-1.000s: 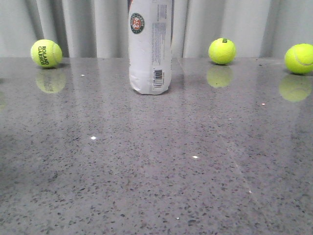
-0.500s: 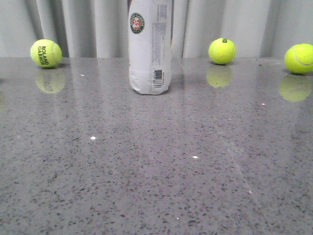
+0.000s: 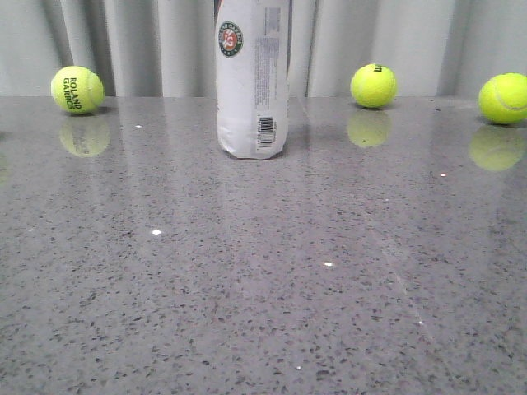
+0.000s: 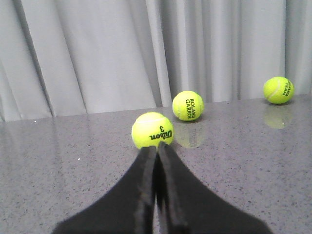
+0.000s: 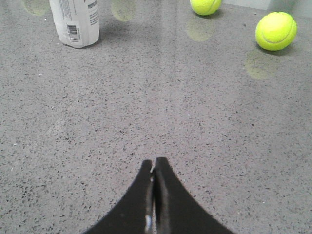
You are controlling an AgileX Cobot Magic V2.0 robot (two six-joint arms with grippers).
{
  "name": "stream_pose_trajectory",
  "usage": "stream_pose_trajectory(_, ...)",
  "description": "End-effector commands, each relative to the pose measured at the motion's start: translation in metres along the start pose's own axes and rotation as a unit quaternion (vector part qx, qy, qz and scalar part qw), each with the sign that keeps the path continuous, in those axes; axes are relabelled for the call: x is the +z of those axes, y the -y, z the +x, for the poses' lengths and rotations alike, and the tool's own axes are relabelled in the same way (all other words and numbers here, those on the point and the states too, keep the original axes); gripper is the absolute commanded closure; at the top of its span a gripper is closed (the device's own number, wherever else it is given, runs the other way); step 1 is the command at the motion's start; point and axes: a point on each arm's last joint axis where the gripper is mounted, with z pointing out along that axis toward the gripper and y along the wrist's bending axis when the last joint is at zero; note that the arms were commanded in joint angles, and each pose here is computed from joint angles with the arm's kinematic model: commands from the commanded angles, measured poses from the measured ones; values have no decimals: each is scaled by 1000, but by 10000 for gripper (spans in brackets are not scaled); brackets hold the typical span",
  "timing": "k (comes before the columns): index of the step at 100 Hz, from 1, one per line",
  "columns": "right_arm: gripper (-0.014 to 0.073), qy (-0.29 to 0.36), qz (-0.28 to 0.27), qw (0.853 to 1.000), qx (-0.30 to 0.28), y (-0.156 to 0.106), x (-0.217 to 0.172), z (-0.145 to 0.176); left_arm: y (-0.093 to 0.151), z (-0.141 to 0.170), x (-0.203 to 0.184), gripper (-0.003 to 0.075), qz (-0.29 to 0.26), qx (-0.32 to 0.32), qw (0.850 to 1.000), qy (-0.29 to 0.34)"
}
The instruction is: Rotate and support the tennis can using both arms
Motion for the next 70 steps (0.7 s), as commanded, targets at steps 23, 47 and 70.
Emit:
stream_pose_trajectory(23,662,42,0,999,-6,-1,-2,-13,1,12,-7,740,-4,-28,999,16)
stream_pose_trajectory(47,662,42,0,999,-6,-1,-2,-13,1,11,-7,740,-5,-28,999,20)
stream_pose_trajectory(70,662,42,0,999,-6,-1,-2,-13,1,11,-7,740,-5,-28,999,20)
